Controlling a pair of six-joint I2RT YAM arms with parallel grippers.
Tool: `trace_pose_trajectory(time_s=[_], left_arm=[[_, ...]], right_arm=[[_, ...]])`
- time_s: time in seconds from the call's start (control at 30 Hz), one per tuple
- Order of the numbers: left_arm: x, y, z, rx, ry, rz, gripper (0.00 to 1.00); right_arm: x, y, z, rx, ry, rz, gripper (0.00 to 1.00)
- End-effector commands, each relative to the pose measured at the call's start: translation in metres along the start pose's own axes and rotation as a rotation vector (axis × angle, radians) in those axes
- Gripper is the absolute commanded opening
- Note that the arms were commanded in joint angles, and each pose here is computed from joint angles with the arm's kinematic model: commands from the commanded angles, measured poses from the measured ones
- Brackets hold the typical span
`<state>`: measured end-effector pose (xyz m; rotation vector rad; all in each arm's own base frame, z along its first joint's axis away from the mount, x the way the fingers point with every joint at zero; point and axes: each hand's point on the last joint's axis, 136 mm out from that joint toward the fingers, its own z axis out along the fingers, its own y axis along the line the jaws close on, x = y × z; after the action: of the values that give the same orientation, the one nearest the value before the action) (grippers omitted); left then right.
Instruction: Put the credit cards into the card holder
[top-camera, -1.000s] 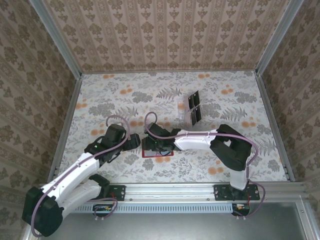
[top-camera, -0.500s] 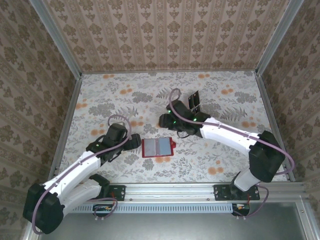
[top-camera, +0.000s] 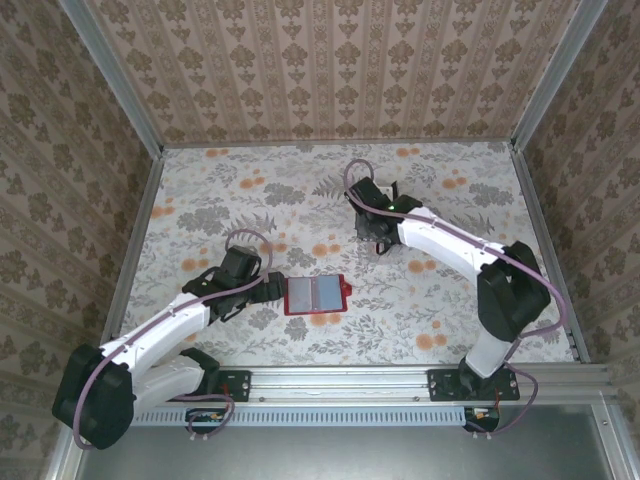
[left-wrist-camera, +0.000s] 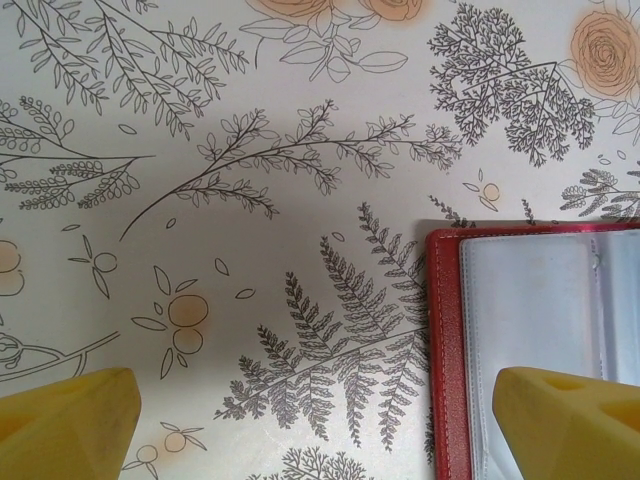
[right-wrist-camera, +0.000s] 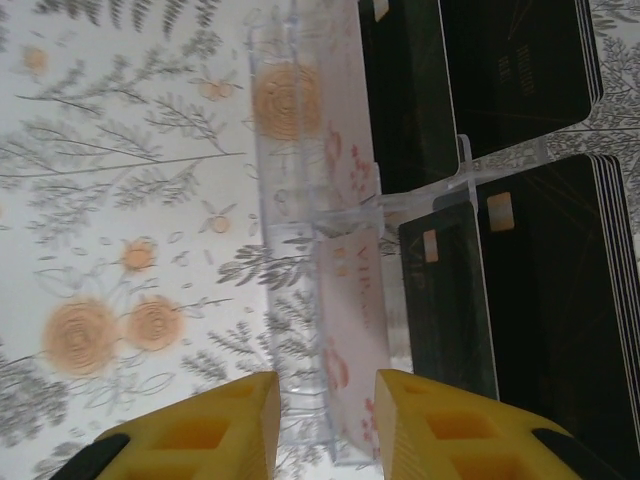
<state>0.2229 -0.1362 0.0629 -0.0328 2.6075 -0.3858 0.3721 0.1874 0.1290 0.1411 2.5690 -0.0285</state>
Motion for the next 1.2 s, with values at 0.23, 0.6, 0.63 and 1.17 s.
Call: trace_pose_trajectory(time_s=[0.23,0.6,0.63,1.17], left_arm=[[-0.006,-0.006,-0.004,0.02,-0.017,0.032,1.0],[-0.005,-0.005,-0.003,0.019,-0.018,0.028,1.0],[-0.005,-0.005,-0.003,0.02,-0.017,0.028,1.0],[-0.004,-0.004,-0.001,0.017,-0.017,0.023,1.0]], right_arm=[[0.0,-0.019,0.027,0.166,0.048,-0.111,0.33],[0.013,-0.008,0.043,0.124,0.114,-0.115,0.32],[0.013,-0.006,0.043,0.116,0.116,-0.113,0.32],[0.011,-0.007,0.041,0.067,0.116,-0.062,0.14]])
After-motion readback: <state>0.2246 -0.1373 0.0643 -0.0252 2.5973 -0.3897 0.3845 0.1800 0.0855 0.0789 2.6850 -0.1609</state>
